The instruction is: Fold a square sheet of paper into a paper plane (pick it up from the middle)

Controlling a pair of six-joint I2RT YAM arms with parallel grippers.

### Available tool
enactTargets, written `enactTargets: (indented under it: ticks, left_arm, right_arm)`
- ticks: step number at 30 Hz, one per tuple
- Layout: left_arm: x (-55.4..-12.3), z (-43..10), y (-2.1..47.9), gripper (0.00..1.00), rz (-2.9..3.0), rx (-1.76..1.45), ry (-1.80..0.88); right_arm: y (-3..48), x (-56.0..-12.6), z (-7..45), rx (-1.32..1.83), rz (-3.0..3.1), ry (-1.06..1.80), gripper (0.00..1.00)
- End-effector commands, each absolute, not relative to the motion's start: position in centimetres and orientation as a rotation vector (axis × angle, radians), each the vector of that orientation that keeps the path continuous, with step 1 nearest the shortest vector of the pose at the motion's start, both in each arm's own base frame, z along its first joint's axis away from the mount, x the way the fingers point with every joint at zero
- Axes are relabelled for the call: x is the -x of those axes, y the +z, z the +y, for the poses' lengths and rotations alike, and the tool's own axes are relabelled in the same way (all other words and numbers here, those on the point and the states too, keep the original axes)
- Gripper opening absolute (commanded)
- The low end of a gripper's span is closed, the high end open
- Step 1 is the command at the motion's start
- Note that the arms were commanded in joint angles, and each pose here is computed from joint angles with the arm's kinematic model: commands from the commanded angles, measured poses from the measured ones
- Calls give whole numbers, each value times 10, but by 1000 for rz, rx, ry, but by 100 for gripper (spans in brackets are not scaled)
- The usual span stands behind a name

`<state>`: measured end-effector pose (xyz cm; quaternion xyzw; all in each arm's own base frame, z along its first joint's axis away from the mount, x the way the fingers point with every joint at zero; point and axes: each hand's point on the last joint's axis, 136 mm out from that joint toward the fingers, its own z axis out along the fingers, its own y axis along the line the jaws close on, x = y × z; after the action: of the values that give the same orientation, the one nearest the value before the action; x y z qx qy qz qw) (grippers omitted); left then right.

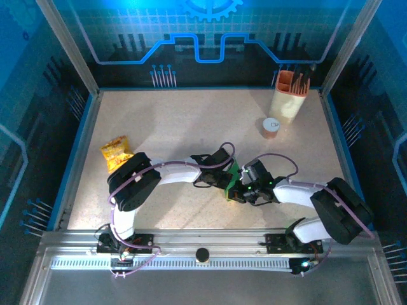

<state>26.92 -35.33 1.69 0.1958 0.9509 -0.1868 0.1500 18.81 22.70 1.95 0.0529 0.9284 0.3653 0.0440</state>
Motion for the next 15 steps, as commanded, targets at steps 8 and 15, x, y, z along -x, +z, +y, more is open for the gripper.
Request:
enactTargets:
  ticks: [8,15]
  left_arm:
    - [-261,-350,2,0,2780,-596,-513]
    - [-262,-348,1,0,2779,-587,-503]
  right_arm:
    - [7,-177,230,-155,2898,1105,0]
    - [-8,-162,219,-174,2950,1048,0]
